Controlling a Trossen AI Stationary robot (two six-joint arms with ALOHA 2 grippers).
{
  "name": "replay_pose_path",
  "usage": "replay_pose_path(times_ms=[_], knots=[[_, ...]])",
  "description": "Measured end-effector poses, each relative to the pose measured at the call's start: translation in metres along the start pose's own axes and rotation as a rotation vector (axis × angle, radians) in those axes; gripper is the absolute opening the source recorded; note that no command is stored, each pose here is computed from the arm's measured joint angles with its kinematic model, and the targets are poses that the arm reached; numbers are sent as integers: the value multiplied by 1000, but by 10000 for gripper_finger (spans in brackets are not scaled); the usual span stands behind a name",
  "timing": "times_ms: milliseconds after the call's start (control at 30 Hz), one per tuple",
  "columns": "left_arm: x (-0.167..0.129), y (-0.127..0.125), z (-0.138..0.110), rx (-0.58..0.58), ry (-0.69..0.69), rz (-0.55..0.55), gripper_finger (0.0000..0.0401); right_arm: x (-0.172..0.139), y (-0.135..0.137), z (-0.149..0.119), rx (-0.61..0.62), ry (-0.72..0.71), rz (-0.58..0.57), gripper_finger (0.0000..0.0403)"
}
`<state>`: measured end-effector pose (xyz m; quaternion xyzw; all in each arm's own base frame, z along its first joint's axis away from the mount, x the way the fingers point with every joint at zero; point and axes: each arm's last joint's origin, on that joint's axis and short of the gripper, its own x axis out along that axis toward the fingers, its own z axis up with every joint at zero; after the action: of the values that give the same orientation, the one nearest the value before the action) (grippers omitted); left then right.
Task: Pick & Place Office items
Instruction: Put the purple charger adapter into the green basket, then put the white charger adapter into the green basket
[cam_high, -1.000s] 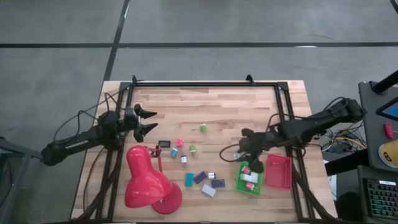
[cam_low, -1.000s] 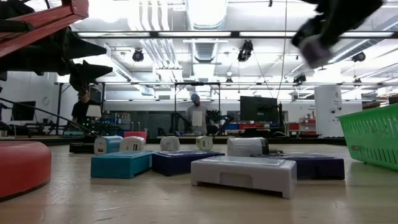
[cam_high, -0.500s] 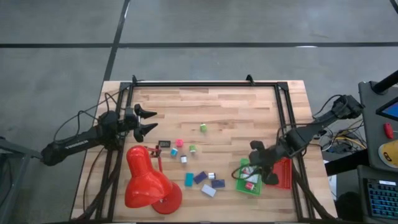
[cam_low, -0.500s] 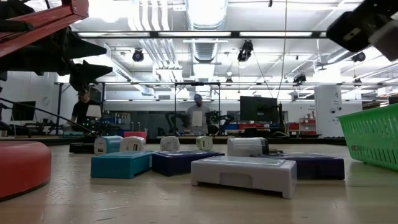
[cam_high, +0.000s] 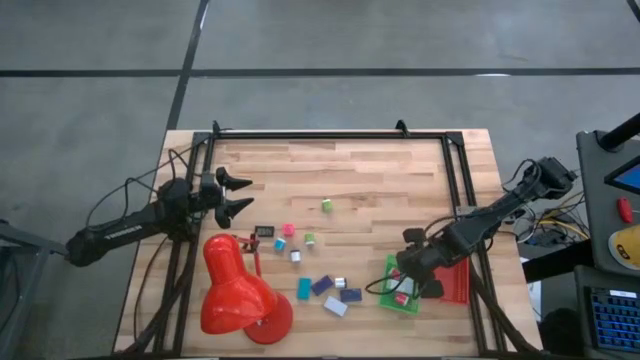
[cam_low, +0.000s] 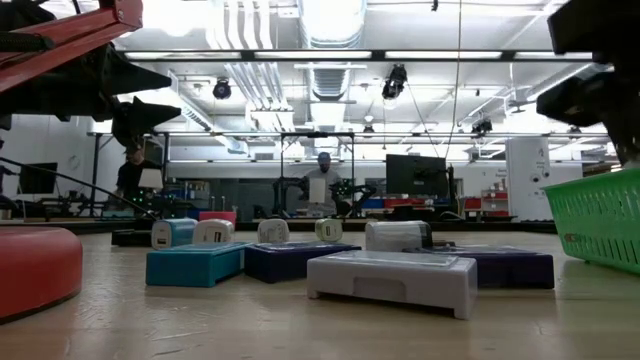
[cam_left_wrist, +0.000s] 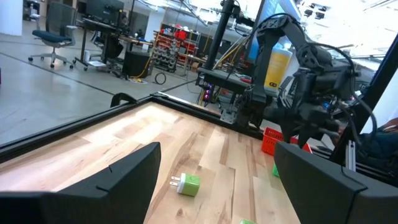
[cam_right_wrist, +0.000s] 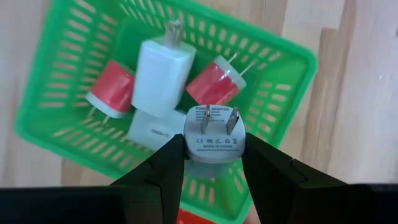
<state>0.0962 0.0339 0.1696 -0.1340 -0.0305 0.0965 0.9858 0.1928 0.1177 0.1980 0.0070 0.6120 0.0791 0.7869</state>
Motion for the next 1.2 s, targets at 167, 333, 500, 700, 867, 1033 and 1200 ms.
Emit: replay_pose_path(times_ms=[167, 333, 500, 700, 867, 1033, 1200], knots=[[0, 0, 0, 0, 0, 0, 320, 13, 1, 1, -3, 51, -24, 144], [0, 0, 0, 0, 0, 0, 320, 18, 1, 2, -4, 71, -33, 144], [0, 0, 0, 0, 0, 0, 320, 17, 1, 2, -3, 64, -30, 144], [0, 0, 0, 0, 1, 0, 320, 15, 1, 3, -4, 43, -41, 152], [0, 0, 0, 0, 0, 0, 320, 15, 1, 3, -4, 41, -40, 175], [0, 0, 0, 0, 0, 0, 320, 15, 1, 3, -4, 39, -40, 195], [0, 0, 0, 0, 0, 0, 320, 15, 1, 3, -4, 39, -39, 203]])
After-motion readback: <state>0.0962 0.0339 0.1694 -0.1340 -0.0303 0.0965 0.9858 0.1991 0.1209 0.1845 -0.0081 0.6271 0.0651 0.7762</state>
